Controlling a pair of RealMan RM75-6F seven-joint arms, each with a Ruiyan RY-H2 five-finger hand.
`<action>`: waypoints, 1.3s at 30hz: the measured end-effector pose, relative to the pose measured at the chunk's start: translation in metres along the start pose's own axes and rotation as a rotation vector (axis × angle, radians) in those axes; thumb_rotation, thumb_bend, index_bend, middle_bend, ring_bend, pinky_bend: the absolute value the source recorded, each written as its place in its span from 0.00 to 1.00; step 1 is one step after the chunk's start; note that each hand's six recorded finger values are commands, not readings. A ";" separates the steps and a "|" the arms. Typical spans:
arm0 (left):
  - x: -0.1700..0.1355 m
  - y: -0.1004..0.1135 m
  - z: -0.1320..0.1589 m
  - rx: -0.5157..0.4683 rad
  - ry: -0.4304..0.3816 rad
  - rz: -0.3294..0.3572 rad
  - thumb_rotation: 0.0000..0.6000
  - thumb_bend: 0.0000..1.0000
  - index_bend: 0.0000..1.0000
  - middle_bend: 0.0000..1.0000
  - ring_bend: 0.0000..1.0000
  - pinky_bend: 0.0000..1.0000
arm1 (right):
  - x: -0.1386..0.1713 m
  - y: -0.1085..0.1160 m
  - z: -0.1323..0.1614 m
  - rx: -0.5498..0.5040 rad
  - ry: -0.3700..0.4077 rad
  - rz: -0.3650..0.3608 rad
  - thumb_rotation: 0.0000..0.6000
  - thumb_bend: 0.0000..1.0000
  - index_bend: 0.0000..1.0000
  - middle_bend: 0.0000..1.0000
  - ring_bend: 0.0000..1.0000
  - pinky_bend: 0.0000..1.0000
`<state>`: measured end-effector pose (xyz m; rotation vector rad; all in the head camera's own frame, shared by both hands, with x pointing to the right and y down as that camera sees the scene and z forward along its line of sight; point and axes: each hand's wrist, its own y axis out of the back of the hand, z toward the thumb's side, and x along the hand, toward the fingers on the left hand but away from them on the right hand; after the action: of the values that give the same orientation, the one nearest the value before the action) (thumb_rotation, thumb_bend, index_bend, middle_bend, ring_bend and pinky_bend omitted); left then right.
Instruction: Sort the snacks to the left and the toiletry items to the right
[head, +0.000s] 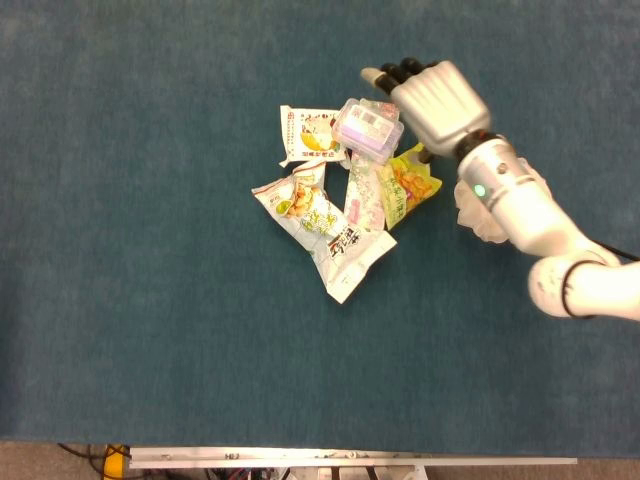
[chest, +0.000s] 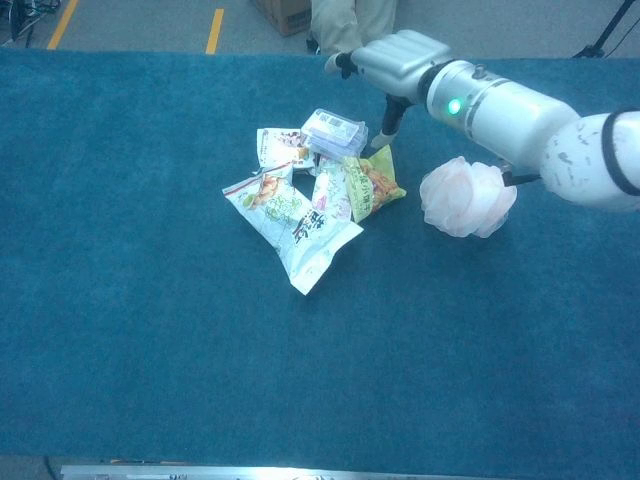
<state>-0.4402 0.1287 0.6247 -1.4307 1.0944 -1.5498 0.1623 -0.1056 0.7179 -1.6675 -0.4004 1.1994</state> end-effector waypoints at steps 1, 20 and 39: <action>-0.001 -0.001 -0.002 -0.001 0.006 -0.003 1.00 0.48 0.22 0.24 0.18 0.13 | -0.003 -0.001 0.003 0.006 0.002 0.007 1.00 0.00 0.10 0.20 0.19 0.40; -0.008 0.004 -0.012 -0.001 0.033 0.002 1.00 0.48 0.22 0.23 0.18 0.13 | -0.042 -0.014 0.033 0.067 0.017 0.092 1.00 0.00 0.10 0.20 0.19 0.40; -0.008 0.003 -0.013 -0.005 0.039 0.002 1.00 0.48 0.22 0.23 0.18 0.13 | -0.049 -0.014 0.025 0.051 -0.011 0.083 1.00 0.00 0.36 0.41 0.53 0.61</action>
<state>-0.4524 0.1367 0.6188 -1.4074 1.1234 -1.5808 0.1227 -0.1213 0.7553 -1.6477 -0.3069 1.2706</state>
